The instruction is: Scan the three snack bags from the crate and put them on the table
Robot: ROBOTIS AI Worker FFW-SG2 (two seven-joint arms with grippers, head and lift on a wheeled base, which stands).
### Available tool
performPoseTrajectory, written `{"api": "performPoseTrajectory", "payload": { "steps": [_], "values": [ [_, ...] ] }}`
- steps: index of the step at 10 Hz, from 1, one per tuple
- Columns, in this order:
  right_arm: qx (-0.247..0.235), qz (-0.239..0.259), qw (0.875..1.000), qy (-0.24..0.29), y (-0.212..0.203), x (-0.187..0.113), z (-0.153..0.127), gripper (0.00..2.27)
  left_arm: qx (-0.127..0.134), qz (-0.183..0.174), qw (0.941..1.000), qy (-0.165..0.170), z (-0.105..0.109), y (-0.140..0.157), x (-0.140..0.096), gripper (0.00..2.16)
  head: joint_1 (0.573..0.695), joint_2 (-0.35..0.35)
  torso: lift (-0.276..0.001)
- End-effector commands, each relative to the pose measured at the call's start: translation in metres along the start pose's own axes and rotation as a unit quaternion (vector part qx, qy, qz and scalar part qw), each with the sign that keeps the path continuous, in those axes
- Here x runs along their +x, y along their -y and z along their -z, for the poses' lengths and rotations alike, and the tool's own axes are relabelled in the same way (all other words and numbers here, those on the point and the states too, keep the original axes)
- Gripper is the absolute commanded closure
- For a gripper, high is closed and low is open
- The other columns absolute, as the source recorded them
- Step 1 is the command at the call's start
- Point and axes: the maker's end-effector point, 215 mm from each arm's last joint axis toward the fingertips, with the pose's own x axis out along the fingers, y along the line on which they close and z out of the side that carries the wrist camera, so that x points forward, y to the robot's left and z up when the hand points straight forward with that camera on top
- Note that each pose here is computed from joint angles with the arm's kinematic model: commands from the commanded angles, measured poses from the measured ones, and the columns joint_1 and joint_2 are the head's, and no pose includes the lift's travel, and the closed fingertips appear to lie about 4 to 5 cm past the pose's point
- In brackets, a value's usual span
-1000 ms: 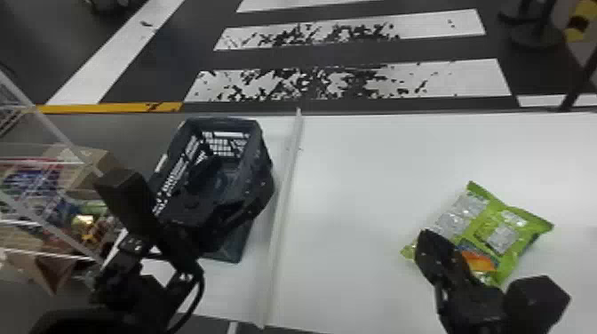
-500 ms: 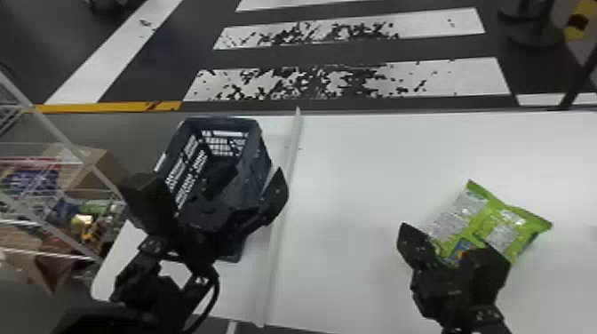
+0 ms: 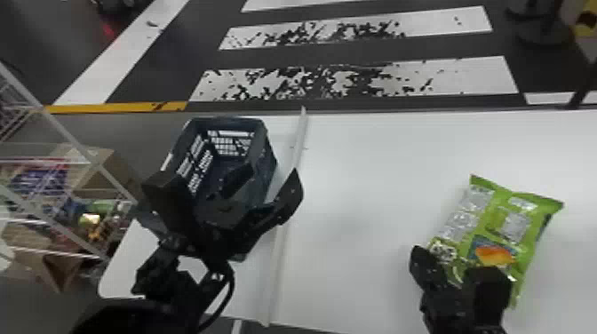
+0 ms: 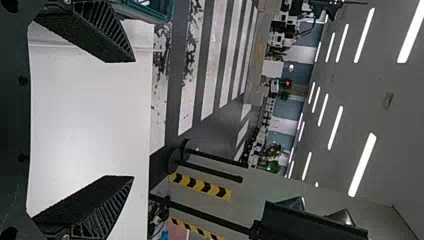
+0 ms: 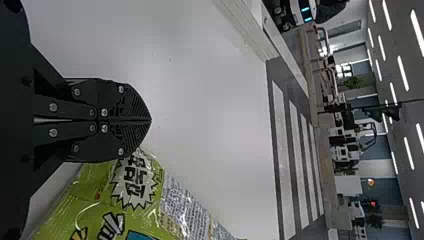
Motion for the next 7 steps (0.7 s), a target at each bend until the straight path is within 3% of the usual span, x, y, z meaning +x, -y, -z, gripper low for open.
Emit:
{"api": "performPoseTrajectory", "payload": {
  "steps": [1,5,7],
  "values": [
    [0.006,0.020,1.000,0.005,0.019,-0.015,-0.004,2.25,-0.001,0.004,1.0000,0.002,0.000,0.003,0.003,0.03,0.695,0.199,-0.094],
    [0.006,0.042,0.999,0.000,0.043,-0.026,-0.006,2.25,0.000,0.009,0.9999,0.009,-0.002,0.007,0.005,0.03,0.695,0.117,-0.094],
    [0.008,0.030,0.999,0.041,0.038,-0.049,-0.051,2.25,0.002,0.008,0.9999,0.012,-0.003,0.006,0.003,0.03,0.695,0.109,-0.094]
  ]
}}
